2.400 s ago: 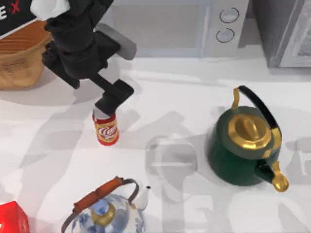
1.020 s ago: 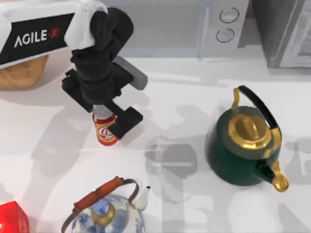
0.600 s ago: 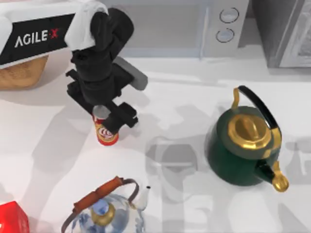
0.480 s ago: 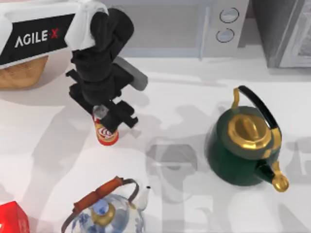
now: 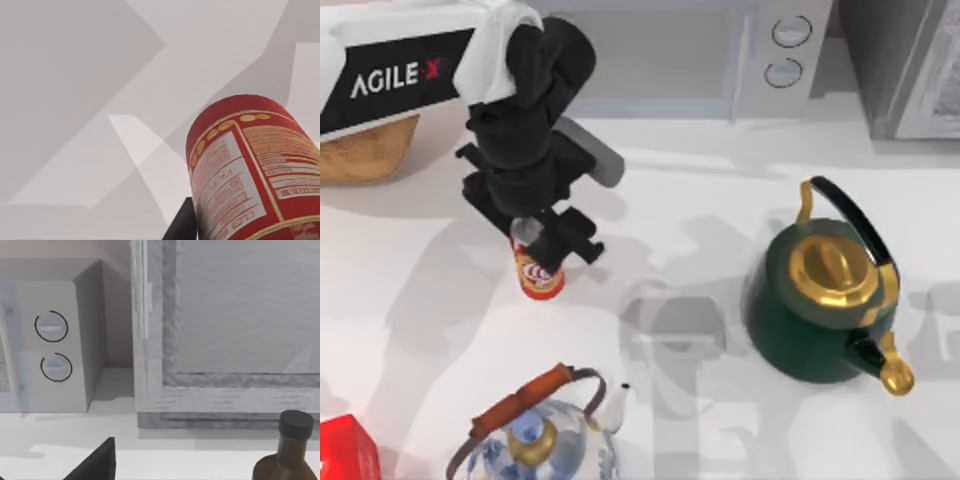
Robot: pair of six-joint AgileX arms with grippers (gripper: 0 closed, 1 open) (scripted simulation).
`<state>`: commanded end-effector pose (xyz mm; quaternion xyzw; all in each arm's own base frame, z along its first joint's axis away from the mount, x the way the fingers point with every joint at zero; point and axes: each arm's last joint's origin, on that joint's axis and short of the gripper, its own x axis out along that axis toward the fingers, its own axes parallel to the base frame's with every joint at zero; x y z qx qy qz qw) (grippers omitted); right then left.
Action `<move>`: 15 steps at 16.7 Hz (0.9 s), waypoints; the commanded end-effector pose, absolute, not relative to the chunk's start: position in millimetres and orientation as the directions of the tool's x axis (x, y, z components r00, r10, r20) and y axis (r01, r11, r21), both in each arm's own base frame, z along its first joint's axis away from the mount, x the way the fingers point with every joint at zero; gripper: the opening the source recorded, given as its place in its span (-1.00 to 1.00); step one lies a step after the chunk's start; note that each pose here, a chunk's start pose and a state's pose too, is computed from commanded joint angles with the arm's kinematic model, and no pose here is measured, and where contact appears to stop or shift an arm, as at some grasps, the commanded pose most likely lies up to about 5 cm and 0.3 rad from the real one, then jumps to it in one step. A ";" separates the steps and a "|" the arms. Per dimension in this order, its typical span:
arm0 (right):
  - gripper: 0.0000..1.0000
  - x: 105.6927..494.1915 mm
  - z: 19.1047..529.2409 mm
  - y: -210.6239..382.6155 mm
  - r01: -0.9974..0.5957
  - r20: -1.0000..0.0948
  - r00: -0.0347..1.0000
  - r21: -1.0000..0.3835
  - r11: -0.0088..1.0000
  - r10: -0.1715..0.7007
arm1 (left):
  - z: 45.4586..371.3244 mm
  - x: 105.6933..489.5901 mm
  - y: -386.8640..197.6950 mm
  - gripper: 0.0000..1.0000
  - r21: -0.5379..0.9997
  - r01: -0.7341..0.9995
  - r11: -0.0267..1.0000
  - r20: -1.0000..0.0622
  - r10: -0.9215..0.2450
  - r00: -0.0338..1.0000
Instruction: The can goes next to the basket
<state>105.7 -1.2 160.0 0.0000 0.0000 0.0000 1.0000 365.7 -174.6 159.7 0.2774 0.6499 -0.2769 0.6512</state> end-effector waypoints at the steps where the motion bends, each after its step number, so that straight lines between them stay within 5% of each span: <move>1: 1.00 105.7 160.0 -1.2 0.000 0.000 1.000 0.000 1.000 0.000 | 159.7 365.7 -174.6 -1.00 0.001 0.721 0.693 -1.000 0.000 0.002; 8: 1.00 105.7 160.0 -1.2 0.000 0.000 1.000 0.000 1.000 0.000 | 158.6 359.0 -172.5 -1.00 -0.007 0.704 0.711 -0.999 0.017 -0.028; 15: 1.00 105.7 160.0 -1.2 0.000 0.000 1.000 0.000 1.000 0.000 | 154.9 344.3 -90.8 -1.00 0.012 0.390 0.921 -0.982 0.084 -0.169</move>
